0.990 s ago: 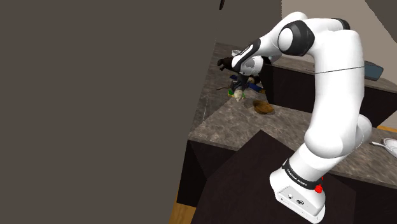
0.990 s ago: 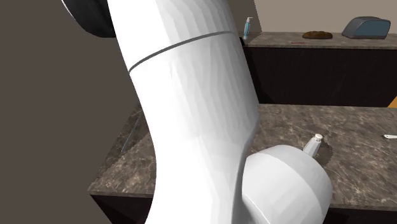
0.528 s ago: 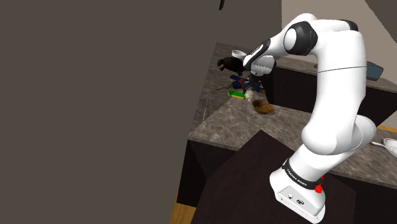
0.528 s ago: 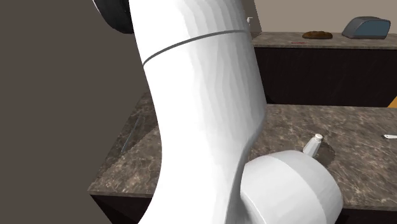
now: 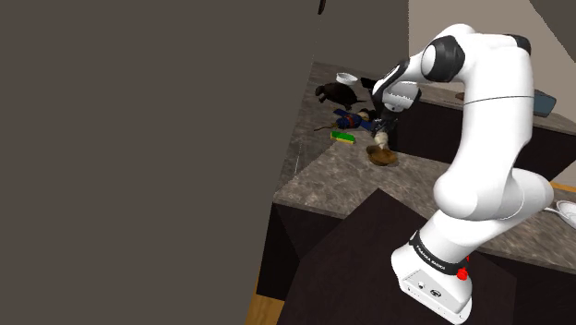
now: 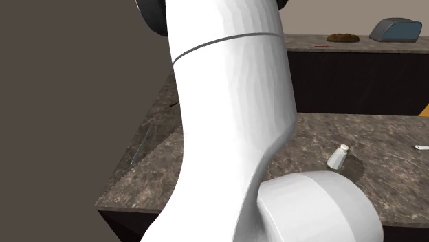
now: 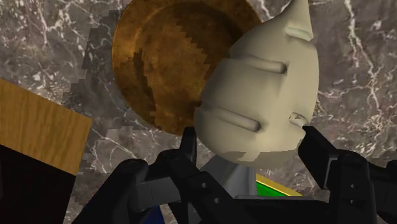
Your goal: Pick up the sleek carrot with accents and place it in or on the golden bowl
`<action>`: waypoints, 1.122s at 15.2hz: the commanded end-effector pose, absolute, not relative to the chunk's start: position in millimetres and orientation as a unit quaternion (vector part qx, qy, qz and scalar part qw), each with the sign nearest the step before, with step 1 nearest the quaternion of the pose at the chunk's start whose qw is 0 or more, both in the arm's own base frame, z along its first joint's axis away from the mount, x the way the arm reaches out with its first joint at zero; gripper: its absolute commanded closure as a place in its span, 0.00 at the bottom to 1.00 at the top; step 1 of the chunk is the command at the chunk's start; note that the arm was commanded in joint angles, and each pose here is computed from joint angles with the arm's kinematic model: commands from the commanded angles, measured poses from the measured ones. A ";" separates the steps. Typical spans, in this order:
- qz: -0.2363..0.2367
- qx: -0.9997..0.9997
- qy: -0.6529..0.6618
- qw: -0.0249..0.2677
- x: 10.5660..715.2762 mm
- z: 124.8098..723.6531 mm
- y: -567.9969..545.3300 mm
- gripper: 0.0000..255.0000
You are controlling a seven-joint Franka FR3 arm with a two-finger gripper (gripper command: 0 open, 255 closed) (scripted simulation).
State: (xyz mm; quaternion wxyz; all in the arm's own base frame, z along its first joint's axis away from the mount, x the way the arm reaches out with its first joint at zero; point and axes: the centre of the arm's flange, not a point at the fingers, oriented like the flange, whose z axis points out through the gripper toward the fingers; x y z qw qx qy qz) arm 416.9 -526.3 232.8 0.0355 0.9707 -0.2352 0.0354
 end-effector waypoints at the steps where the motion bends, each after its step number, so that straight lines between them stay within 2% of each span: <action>1: 0.036 0.971 -0.234 0.035 400.5 229.5 -549.7 1.00; 3: 0.036 0.971 -0.234 0.035 383.7 230.2 -570.9 1.00; 17: 0.036 0.971 -0.234 0.035 383.7 156.3 -570.9 1.00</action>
